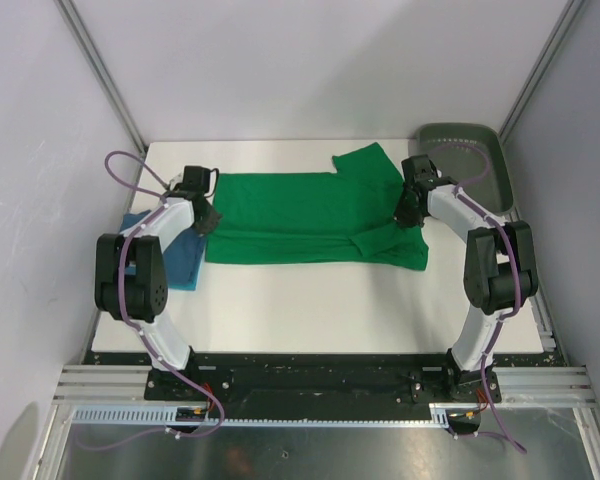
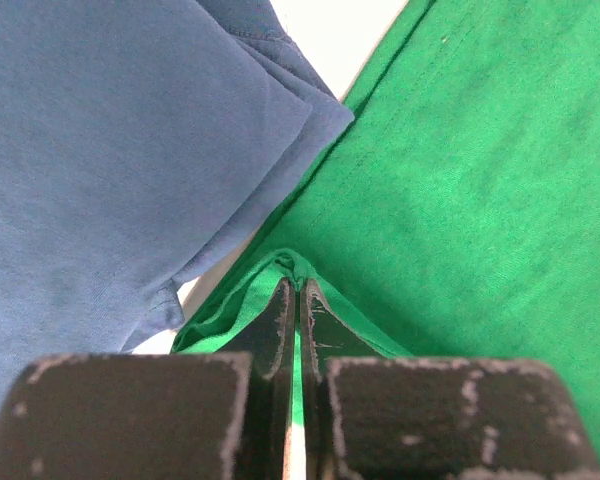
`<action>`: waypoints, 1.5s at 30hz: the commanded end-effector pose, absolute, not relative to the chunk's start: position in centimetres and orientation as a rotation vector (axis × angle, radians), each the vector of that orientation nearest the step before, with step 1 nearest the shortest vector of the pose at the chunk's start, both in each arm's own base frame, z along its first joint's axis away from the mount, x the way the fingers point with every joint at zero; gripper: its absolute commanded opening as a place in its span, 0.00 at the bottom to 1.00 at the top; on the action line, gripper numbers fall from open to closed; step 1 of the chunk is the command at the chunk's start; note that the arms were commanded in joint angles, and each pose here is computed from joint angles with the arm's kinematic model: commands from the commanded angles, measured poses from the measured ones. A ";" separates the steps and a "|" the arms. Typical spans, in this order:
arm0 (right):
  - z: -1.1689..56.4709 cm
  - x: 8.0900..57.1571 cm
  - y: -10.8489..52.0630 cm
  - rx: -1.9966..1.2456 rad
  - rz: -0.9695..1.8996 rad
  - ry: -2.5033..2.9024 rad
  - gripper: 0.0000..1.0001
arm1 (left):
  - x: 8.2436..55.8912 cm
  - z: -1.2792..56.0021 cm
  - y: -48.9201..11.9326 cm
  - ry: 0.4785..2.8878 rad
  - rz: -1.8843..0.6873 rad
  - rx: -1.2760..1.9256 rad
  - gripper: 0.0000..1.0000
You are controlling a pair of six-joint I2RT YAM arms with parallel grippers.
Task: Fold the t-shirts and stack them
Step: Fold the flattened tshirt in 1/3 of the way
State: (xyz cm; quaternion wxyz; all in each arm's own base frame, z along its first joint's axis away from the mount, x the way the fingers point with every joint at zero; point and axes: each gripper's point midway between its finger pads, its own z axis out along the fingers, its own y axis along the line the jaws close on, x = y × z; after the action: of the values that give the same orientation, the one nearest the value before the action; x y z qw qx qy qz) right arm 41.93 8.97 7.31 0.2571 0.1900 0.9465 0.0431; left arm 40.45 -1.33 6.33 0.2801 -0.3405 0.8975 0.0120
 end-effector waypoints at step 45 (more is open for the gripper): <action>7.5 45.0 8.1 0.467 -0.009 2.543 0.00 | 42.7 6.5 -0.4 2.371 0.006 -0.908 0.00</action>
State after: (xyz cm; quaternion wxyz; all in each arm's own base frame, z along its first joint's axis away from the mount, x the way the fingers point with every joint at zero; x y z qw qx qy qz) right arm 44.56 8.68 6.58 0.2571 0.1635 0.9524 -0.0018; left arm 40.76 -0.84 4.98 0.2680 -0.3475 0.8985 0.0096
